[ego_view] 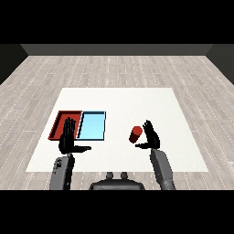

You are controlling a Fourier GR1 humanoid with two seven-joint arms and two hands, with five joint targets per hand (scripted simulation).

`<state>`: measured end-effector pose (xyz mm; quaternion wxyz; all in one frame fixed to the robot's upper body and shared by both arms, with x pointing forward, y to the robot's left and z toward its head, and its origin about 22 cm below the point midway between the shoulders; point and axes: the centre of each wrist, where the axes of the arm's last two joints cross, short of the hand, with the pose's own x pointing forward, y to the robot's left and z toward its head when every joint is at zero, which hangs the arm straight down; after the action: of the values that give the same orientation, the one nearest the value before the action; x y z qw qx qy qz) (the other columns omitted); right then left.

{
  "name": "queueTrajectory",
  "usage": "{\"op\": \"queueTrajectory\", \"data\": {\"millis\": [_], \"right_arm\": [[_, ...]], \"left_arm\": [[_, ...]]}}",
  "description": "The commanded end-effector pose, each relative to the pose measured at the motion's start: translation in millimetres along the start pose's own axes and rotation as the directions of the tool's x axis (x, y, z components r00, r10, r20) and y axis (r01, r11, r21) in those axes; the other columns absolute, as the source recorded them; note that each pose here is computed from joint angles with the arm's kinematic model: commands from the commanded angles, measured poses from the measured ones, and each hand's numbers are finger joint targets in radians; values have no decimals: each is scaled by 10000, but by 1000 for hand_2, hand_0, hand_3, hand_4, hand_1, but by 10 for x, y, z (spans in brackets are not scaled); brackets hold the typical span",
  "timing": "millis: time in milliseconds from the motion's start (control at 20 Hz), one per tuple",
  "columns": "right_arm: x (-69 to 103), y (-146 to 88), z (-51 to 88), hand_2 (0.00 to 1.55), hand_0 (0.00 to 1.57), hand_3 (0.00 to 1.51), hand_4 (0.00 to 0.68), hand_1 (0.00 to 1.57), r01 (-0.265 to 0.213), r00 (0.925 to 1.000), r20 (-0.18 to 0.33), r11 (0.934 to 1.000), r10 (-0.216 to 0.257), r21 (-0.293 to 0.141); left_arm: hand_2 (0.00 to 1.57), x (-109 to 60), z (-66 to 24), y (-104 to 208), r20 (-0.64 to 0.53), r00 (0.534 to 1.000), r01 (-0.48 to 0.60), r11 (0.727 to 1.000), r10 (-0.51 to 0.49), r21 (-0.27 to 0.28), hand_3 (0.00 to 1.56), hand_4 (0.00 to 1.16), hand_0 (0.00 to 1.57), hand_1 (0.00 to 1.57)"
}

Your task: Pick the red can and put it in the red box

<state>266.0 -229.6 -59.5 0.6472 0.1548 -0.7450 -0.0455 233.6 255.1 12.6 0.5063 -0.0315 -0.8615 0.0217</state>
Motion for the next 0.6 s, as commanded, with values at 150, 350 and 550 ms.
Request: {"op": "queueTrajectory", "data": {"millis": [150,350,550], "right_arm": [[-76,9,-219,0,0,0,0,0,77,9995,-298,10000,-76,10],[-199,115,5,0,0,0,0,0,62,9997,-251,9998,-67,-181],[-221,96,-160,0,0,0,0,0,-242,9982,-553,9997,237,-84]], "left_arm": [[0,70,-164,35,45,9997,-219,9997,219,-47,0,0,0,0],[0,-195,-33,13,71,9997,-214,9998,214,-49,0,0,0,0],[0,-116,-74,-97,27,10000,-82,9999,83,-114,0,0,0,0]]}}
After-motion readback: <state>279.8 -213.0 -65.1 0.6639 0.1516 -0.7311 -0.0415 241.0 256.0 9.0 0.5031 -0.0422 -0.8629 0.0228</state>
